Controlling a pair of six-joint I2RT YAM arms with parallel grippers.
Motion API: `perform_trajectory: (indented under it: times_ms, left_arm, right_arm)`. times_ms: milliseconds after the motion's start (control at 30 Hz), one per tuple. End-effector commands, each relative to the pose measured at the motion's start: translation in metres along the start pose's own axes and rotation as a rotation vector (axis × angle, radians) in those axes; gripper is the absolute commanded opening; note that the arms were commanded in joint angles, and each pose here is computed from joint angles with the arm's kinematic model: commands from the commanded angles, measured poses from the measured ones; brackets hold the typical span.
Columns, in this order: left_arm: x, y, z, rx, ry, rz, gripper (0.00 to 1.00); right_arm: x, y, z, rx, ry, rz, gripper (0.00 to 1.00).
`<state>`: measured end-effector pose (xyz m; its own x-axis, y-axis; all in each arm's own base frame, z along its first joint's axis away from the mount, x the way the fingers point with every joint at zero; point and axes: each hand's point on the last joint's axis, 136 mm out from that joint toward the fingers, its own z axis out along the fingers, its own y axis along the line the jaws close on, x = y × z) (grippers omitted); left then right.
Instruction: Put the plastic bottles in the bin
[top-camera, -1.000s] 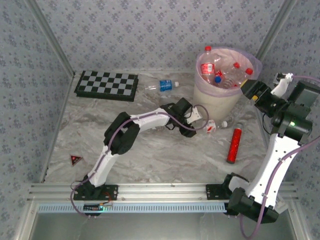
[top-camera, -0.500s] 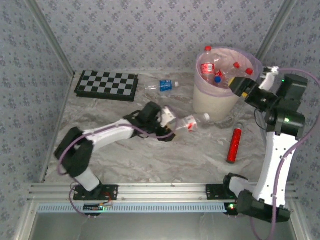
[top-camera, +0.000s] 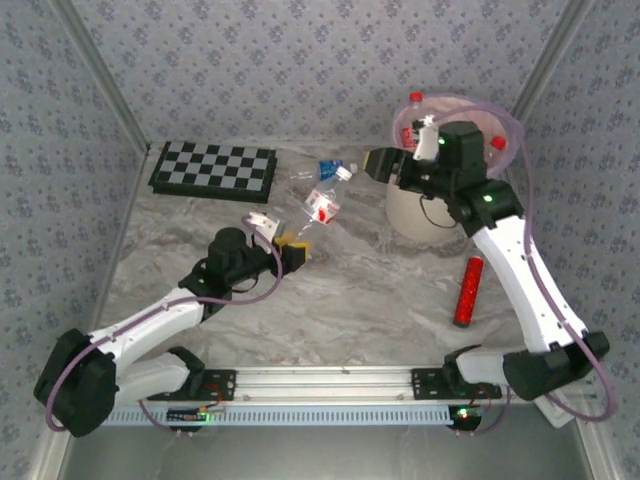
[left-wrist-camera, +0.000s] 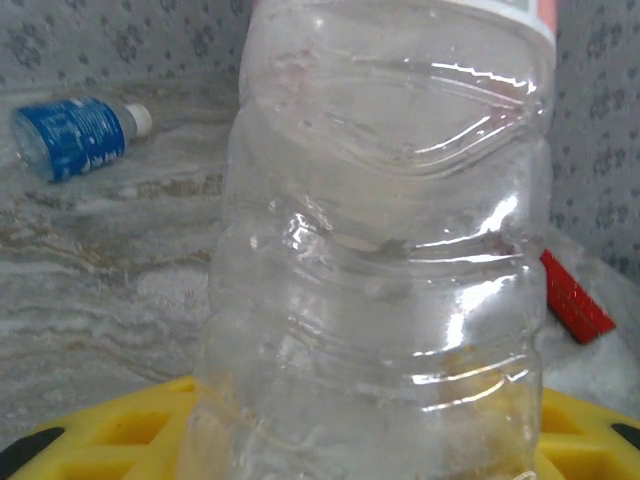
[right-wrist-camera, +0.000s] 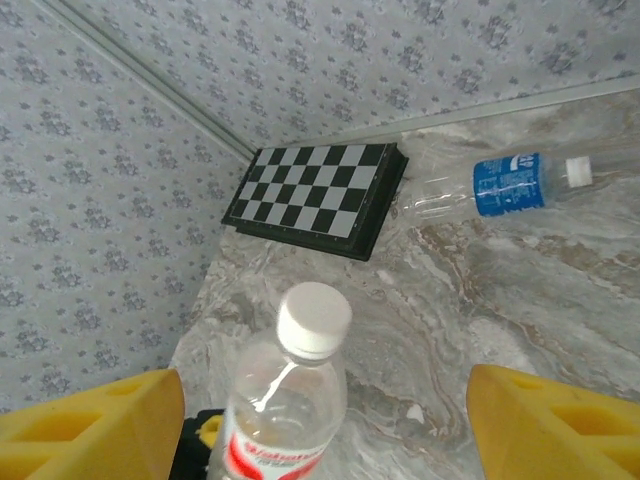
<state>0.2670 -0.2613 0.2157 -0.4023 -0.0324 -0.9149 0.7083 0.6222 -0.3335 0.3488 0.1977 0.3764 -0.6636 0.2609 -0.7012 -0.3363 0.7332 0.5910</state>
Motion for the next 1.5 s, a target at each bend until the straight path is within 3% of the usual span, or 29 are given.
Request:
perform_trajectory:
  times_ms: [0, 200, 367, 900, 967, 1067, 1200, 1467]
  left_arm:
    - [-0.037, -0.008, -0.001, 0.028, -0.141, -0.011, 0.48]
    - [-0.04, -0.013, 0.008, 0.059, -0.129, -0.011, 0.48]
    - [-0.04, -0.016, 0.016, 0.083, -0.108, -0.005, 0.48]
    - [-0.042, -0.021, 0.018, 0.096, -0.094, 0.01, 0.52]
    - [-0.041, -0.02, 0.018, 0.09, -0.088, 0.009, 0.56]
    - [-0.039, -0.017, 0.017, 0.07, -0.085, 0.0, 0.69]
    - [-0.037, -0.016, 0.011, 0.054, -0.07, -0.007, 1.0]
    - [-0.023, -0.004, -0.001, -0.043, 0.032, -0.059, 1.0]
  right_arm:
    - [-0.004, 0.009, 0.025, -0.044, -0.011, 0.018, 0.81]
    - [0.007, 0.019, 0.054, -0.117, 0.058, 0.045, 0.88]
    - [0.017, 0.026, 0.067, -0.14, 0.106, 0.044, 0.86]
    - [0.02, 0.021, 0.074, -0.1, 0.116, 0.037, 0.4]
    - [0.018, 0.022, 0.071, -0.098, 0.104, 0.033, 0.35]
    - [0.01, 0.025, 0.065, -0.097, 0.072, 0.016, 0.28]
    - [-0.016, 0.036, 0.049, -0.105, 0.003, -0.027, 0.23]
    - [-0.11, 0.026, -0.042, 0.089, -0.238, -0.229, 0.2]
